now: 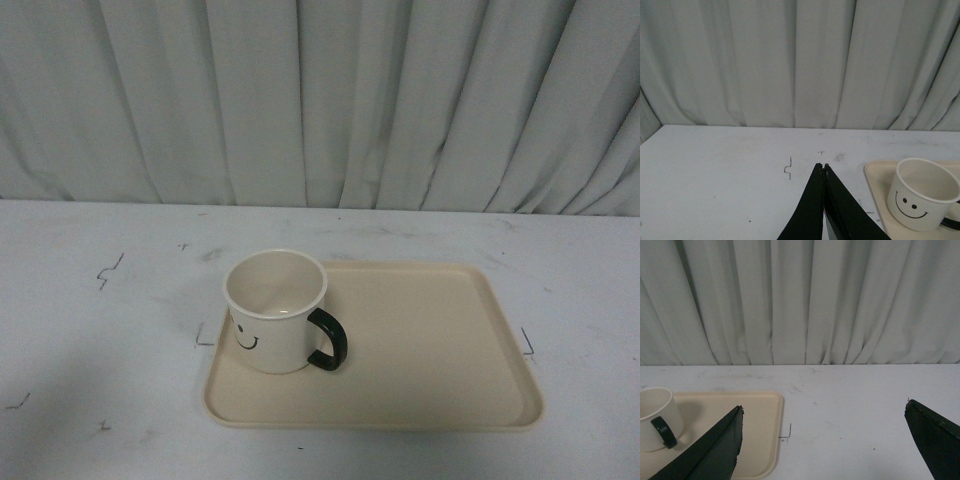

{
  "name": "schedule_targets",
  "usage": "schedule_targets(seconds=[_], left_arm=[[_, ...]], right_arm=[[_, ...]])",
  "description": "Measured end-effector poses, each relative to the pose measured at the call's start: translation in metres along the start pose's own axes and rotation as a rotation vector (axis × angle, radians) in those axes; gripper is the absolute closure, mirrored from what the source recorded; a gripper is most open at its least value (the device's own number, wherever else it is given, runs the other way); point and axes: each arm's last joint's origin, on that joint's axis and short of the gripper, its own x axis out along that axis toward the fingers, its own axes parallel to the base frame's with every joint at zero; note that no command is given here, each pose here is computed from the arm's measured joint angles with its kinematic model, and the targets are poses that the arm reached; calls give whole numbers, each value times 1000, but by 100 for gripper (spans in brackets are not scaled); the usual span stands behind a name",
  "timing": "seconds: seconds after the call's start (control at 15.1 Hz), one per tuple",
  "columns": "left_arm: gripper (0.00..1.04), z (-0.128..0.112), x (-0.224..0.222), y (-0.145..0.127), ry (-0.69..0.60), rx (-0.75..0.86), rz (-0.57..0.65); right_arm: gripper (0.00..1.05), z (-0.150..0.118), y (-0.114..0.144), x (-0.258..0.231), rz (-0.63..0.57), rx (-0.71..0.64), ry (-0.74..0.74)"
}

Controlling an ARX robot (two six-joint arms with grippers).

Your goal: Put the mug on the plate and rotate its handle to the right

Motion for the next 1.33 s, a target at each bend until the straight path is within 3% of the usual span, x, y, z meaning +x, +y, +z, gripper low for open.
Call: schedule_targets(seconds=[1.33], left_arm=[[103, 0, -39, 0, 5, 0, 1]], right_arm=[[6, 0, 0, 0, 0, 0, 0]])
